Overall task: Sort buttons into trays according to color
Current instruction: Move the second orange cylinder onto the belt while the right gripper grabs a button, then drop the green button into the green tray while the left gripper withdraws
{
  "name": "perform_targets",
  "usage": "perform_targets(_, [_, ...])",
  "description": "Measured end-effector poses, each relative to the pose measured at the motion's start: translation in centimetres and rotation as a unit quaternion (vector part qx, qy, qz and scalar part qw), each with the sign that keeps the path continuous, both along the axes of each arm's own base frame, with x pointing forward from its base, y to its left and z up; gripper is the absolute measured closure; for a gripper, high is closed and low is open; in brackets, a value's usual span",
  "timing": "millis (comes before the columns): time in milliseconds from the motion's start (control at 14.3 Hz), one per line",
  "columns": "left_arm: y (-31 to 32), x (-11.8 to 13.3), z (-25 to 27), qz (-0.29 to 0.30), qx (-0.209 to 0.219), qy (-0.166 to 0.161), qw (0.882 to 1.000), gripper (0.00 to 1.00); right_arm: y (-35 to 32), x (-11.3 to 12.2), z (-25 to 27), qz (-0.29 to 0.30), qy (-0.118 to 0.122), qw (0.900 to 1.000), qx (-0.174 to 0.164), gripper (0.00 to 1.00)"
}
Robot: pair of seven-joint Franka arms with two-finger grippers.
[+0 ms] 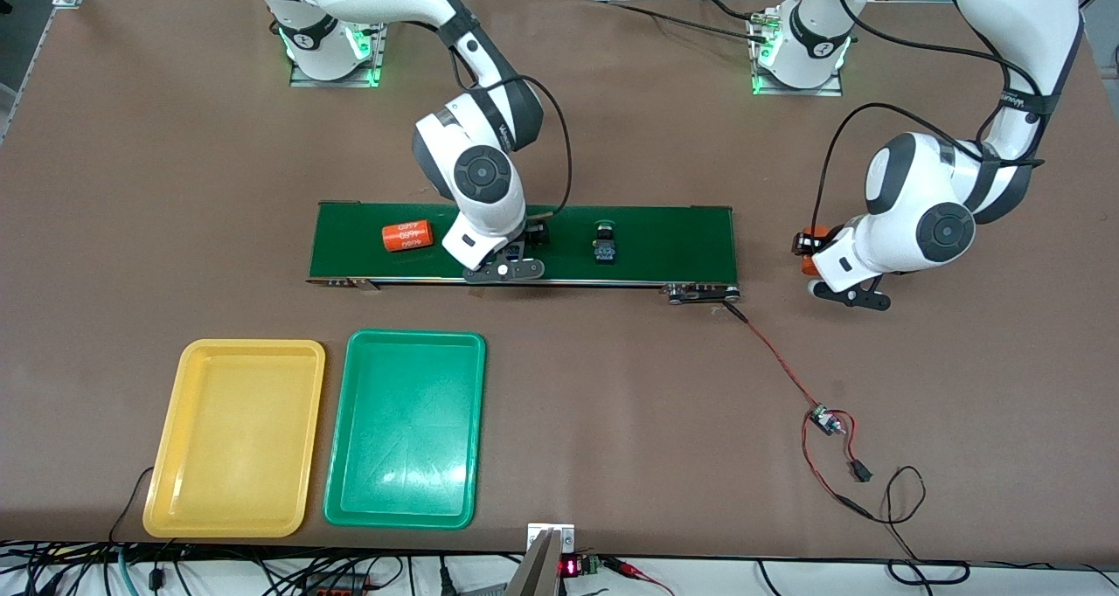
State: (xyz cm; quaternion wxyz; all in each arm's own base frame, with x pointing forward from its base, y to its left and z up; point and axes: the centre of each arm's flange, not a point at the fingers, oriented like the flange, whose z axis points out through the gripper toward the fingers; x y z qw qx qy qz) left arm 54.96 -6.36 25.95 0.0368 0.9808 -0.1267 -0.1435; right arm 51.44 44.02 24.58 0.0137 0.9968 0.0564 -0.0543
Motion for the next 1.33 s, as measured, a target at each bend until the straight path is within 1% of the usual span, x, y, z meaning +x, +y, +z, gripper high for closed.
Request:
perform_targets(70, [-0.8, 0.0, 0.1, -0.036, -0.010, -0.001, 0.999, 0.50, 0.3, -0.3, -0.8, 0.003, 0.001, 1.000, -0.002, 0.16])
perform_targets(140, [-1.8, -0.2, 0.1, -0.069, -0.020, -0.002, 0.997, 0.50, 0.6, -0.7, -1.5, 0.007, 0.003, 1.000, -0.005, 0.16])
perform_targets(210, [-3.0, -0.4, 0.2, -0.103, -0.029, -0.003, 0.994, 0.50, 0.9, -0.9, -1.7, 0.008, 0.004, 1.000, -0.006, 0.22])
perform_targets(280, [-4.4, -0.6, 0.3, -0.137, -0.038, -0.004, 0.990, 0.50, 1.1, -0.9, -1.6, 0.004, 0.002, 1.000, -0.006, 0.35])
perform_targets(420, [-6.9, -1.1, 0.6, -0.209, -0.059, -0.007, 0.976, 0.50, 1.4, -0.6, -0.7, -0.014, -0.004, 1.000, -0.002, 0.56])
perform_targets(490, [-7.8, -1.3, 0.7, -0.249, -0.071, -0.009, 0.966, 0.50, 1.6, -0.4, -0.1, -0.022, -0.007, 1.000, 0.000, 0.59])
perform_targets(630, [-9.3, -1.8, 0.7, -0.325, -0.094, -0.009, 0.941, 0.50, 1.7, 0.4, 2.0, -0.029, -0.007, 1.000, -0.001, 0.59])
perform_targets(700, [-10.3, -2.2, 0.5, -0.354, -0.104, -0.007, 0.929, 0.50, 1.4, 1.1, 3.6, -0.034, -0.007, 0.999, -0.003, 0.59])
perform_targets(840, [-12.9, -3.0, 0.2, -0.394, -0.117, -0.007, 0.912, 0.50, -0.5, 3.6, 7.2, -0.055, -0.017, 0.998, -0.005, 0.59])
perform_targets(980, [-15.8, -3.6, 0.0, -0.417, -0.128, -0.027, 0.899, 0.50, -4.5, 7.0, 9.9, -0.090, -0.035, 0.995, -0.007, 0.59])
perform_targets(1049, [-17.0, -3.9, -0.3, -0.426, -0.133, -0.036, 0.894, 0.50, -7.1, 8.8, 10.5, -0.113, -0.043, 0.993, -0.011, 0.59])
perform_targets(1119, [-18.1, -4.1, -0.7, -0.433, -0.137, -0.044, 0.890, 0.50, -10.3, 10.7, 10.6, -0.135, -0.050, 0.989, -0.018, 0.59])
perform_targets(1259, [-19.5, -4.6, -1.4, -0.445, -0.143, -0.050, 0.883, 0.50, -16.4, 14.0, 9.9, -0.164, -0.059, 0.984, -0.023, 0.59])
perform_targets(1329, [-19.9, -4.7, -1.3, -0.449, -0.144, -0.051, 0.880, 0.50, -19.2, 15.3, 9.3, -0.173, -0.059, 0.983, -0.025, 0.59])
